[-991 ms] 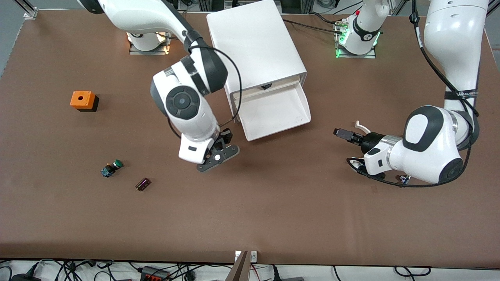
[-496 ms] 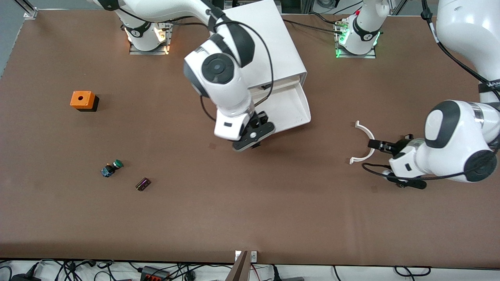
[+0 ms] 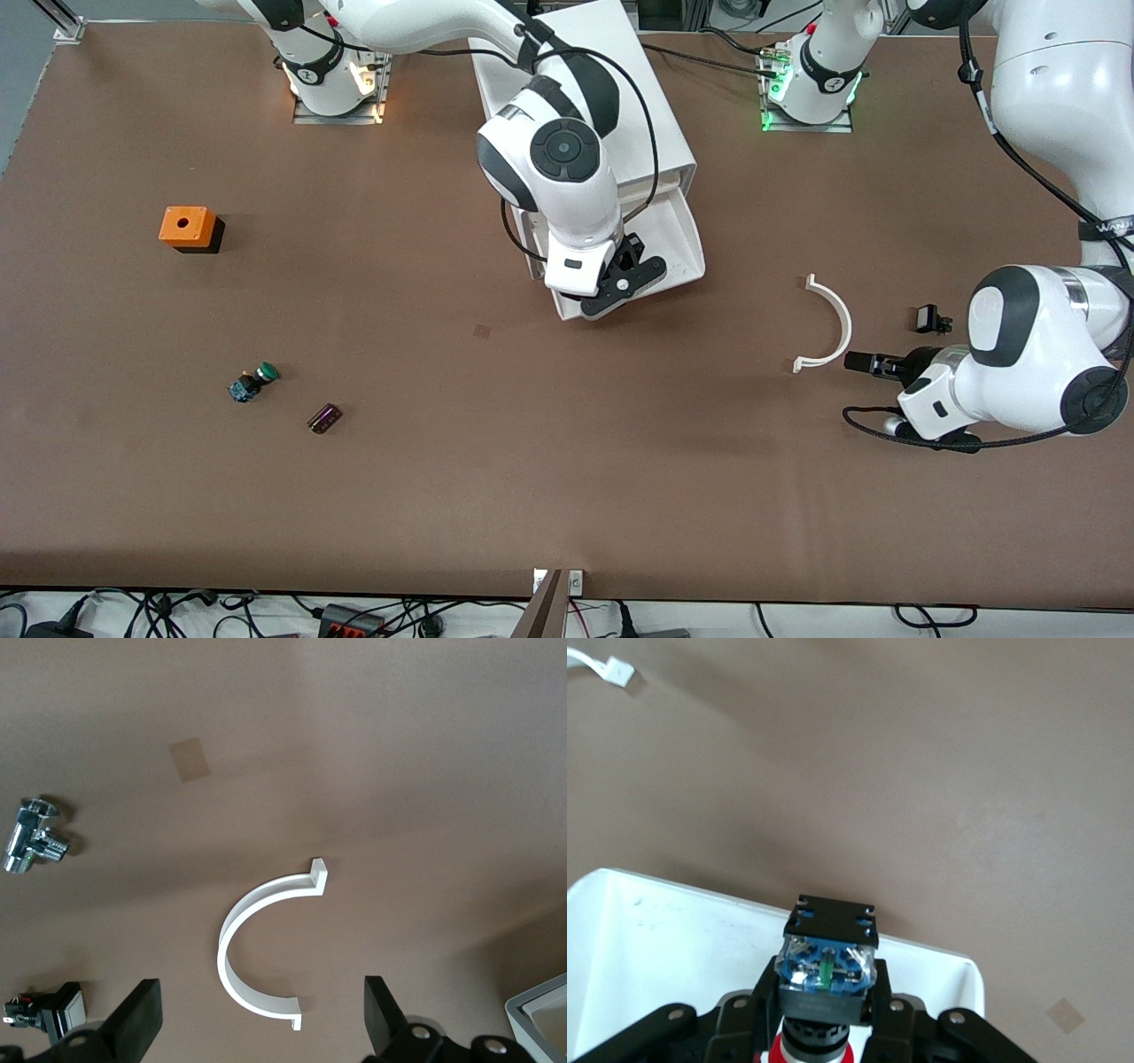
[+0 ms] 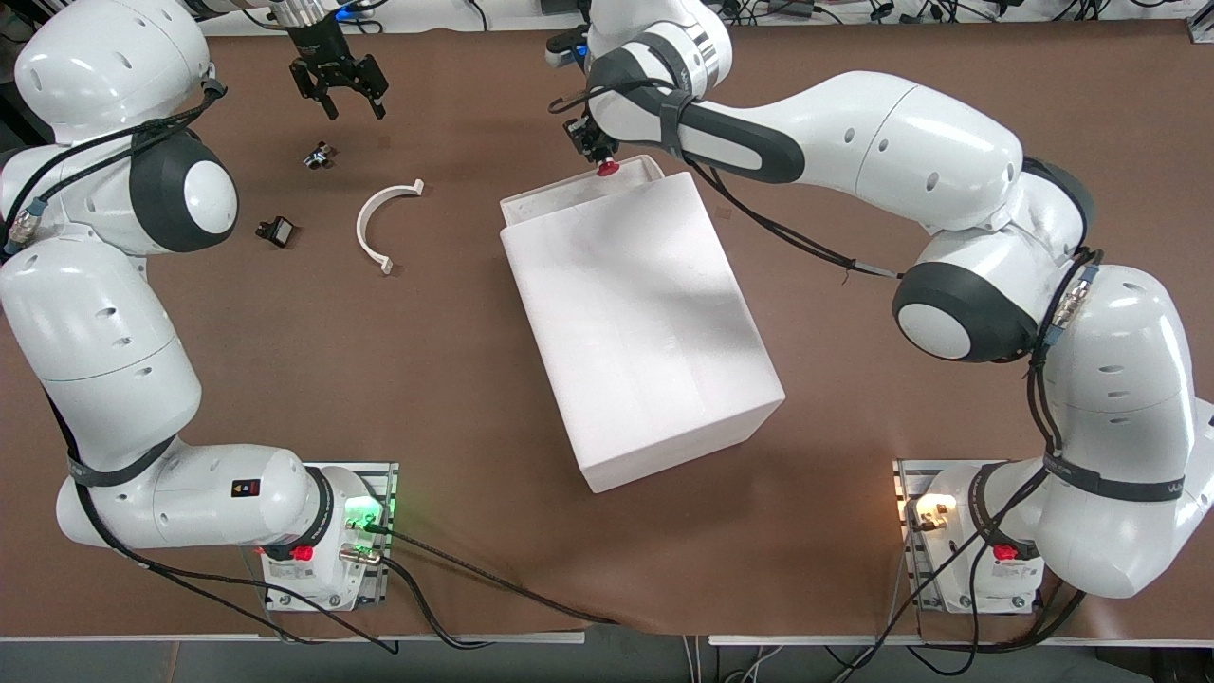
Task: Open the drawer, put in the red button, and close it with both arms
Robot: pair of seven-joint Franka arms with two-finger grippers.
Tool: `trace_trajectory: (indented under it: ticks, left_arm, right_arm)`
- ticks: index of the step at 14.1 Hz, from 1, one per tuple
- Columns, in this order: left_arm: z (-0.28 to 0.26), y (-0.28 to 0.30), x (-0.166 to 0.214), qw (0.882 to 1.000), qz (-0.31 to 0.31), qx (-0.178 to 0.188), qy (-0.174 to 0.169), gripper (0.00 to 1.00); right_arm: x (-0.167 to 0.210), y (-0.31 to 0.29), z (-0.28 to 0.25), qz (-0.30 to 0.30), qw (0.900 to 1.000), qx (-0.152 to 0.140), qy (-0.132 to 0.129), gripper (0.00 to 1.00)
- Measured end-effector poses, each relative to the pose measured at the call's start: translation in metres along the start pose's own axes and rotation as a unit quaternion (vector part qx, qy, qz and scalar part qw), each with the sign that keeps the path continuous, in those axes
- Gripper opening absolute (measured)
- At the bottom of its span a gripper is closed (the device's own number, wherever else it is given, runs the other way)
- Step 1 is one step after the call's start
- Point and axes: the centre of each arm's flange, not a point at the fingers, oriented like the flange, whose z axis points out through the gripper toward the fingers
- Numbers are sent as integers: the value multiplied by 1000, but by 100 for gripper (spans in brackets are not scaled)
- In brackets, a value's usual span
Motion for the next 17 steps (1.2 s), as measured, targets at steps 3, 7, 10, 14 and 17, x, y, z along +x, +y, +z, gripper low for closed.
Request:
trace_trajectory:
  ticks: [3, 7, 10, 14, 17]
  left_arm:
    - [0, 1, 0, 1000, 0, 0, 1, 100]
    - [1, 2, 1, 1000, 0, 1, 0, 100]
    - [1, 4, 1, 1000, -7, 1, 0, 100]
    - [1, 7, 1, 1000, -14, 2, 0, 100]
    - [1, 7, 1, 1000, -15, 2, 0, 100]
  right_arm:
    - [-8, -22, 19, -10, 1000, 0, -13, 41]
    - [-16, -31, 28, 3, 999, 11, -38, 41]
    - [-22, -30, 33, 19, 998, 9, -67, 41]
    - [-26, -35, 35, 18, 997, 8, -78, 41]
    - [-29, -42, 38, 15, 997, 8, -81, 41]
